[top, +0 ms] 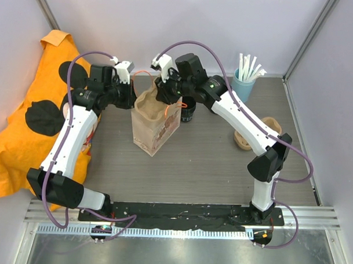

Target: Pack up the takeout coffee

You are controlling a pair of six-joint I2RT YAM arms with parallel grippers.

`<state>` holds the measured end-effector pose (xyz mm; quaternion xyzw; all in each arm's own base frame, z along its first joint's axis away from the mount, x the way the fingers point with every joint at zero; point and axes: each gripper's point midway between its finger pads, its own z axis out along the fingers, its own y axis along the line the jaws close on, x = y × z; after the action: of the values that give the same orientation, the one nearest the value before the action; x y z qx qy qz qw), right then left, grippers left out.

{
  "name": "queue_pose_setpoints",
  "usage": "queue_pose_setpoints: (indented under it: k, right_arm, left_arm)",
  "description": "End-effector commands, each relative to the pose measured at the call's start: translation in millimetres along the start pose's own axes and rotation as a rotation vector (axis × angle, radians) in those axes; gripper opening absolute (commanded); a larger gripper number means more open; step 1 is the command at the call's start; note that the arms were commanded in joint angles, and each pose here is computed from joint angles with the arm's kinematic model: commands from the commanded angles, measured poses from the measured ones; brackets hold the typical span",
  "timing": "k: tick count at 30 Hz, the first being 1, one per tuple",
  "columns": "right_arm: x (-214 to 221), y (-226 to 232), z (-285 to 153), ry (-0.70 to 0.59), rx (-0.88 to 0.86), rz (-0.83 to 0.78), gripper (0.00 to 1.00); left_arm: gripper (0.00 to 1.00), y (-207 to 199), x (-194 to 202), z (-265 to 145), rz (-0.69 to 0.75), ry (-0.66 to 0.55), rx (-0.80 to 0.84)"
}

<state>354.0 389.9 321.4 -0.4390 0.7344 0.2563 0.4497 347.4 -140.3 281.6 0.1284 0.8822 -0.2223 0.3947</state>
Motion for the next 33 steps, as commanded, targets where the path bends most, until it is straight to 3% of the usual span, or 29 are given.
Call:
queue_pose_setpoints:
  k: [1,8,18,33]
  right_arm:
    - [-32.1,4.4,-33.9,-0.103,0.021,-0.03,0.27]
    - [-23.7,6.0,-31.1,-0.079,0.012,-0.019,0.27]
    - [-46.3,24.1,-41.4,-0.138,-0.08,0.0,0.27]
    - [-5.3,6.5,-16.0,-0.026,0.003,0.03,0.27]
  left_arm:
    - [0.0,-4.9,-15.4,-7.9,0.004,-0.068,0.001]
    - [0.0,-4.0,-15.4,-5.0,-0.002,-0.064,0.001]
    - [0.0,-2.6,-13.4,-4.0,-0.002,-0.06,-0.004]
    - [0.0,-8.8,-15.2,-8.5,-0.003,-0.066,0.023]
